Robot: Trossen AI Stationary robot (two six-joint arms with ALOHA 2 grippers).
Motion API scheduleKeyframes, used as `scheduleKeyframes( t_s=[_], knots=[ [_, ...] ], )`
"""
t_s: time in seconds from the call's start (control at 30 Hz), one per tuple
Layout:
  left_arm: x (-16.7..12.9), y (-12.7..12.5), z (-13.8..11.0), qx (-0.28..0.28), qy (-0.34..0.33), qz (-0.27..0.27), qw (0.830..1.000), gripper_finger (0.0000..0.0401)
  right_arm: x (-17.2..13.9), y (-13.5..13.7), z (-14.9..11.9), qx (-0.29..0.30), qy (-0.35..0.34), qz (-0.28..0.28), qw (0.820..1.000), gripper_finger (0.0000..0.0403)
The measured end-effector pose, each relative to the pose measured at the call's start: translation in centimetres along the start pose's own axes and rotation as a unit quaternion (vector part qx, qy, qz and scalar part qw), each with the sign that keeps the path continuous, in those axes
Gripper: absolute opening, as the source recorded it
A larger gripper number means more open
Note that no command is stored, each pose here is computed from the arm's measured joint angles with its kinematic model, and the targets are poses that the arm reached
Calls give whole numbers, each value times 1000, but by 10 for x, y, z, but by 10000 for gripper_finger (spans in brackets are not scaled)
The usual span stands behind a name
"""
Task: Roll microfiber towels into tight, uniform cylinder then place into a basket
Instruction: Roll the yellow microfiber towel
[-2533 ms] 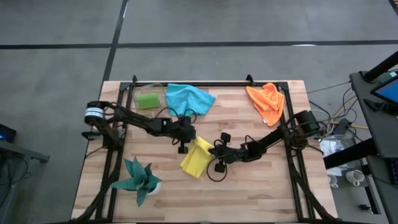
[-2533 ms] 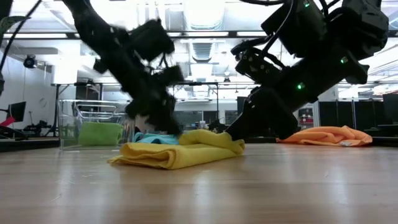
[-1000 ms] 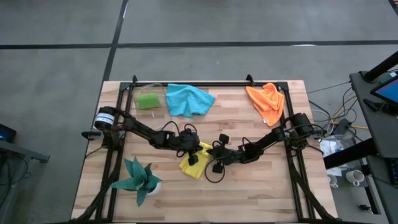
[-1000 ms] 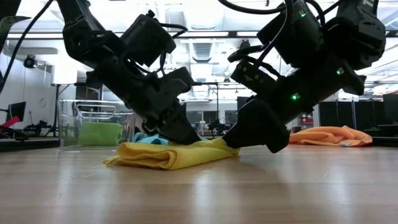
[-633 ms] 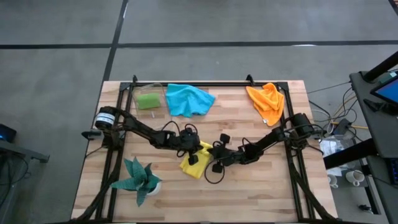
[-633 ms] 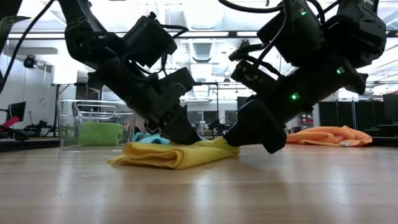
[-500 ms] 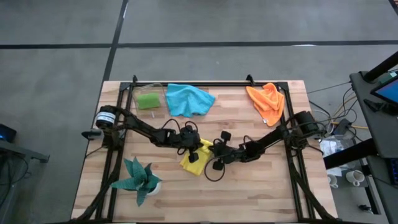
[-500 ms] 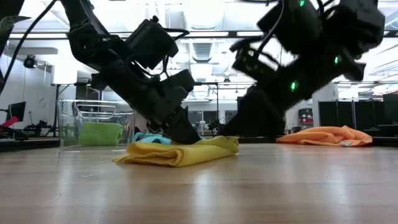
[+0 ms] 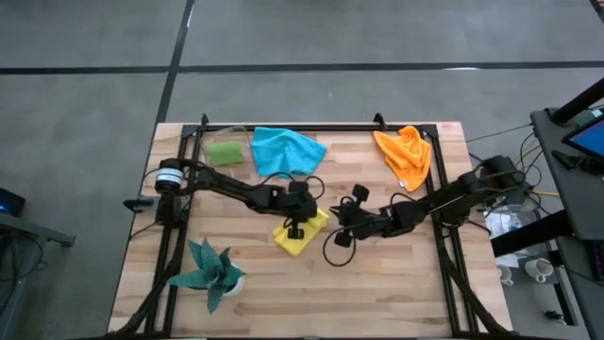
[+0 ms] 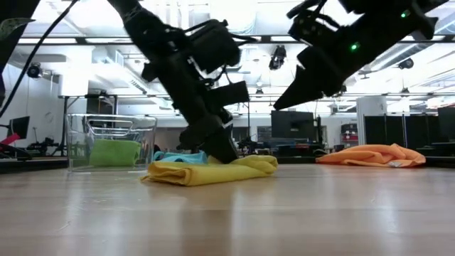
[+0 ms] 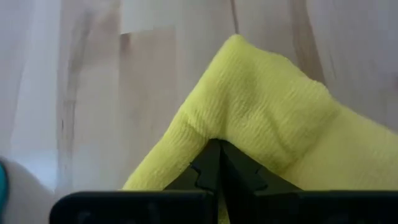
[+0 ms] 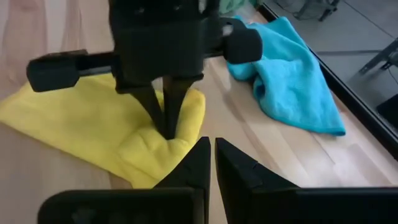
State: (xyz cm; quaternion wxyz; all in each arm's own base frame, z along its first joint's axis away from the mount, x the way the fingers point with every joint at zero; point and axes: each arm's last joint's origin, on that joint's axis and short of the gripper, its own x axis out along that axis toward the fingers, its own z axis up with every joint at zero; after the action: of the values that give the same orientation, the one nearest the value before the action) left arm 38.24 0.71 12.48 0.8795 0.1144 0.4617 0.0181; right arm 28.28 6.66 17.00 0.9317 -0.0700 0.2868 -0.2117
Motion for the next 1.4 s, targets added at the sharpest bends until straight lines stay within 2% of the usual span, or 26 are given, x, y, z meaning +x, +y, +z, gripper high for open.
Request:
scheduleKeyframes(
  t_s=[0.17,0.33,0.63,0.83,1.2,1.27,1.4],
  knots=[
    [-6,5,19,83,-8,0,997,0,-6,-6,-4,15,0,0,1000,18],
    [-4,4,25,137,-15,-25,990,0,-7,-8,-10,13,2,-16,1000,18],
    [5,-9,28,164,-39,-115,979,0,-8,-11,-10,14,-5,-37,999,18],
    [-1,-19,39,206,-71,-174,960,0,-8,-11,-10,12,-3,-39,999,18],
    [-3,-26,42,304,-89,-177,932,0,-8,-12,-12,3,3,-54,999,18],
    [-3,-26,44,323,-99,-167,926,0,-8,-13,-12,3,3,-56,998,18],
    [-4,-22,51,339,-99,-106,929,0,-9,-14,-12,2,-3,-81,997,18]
  ],
)
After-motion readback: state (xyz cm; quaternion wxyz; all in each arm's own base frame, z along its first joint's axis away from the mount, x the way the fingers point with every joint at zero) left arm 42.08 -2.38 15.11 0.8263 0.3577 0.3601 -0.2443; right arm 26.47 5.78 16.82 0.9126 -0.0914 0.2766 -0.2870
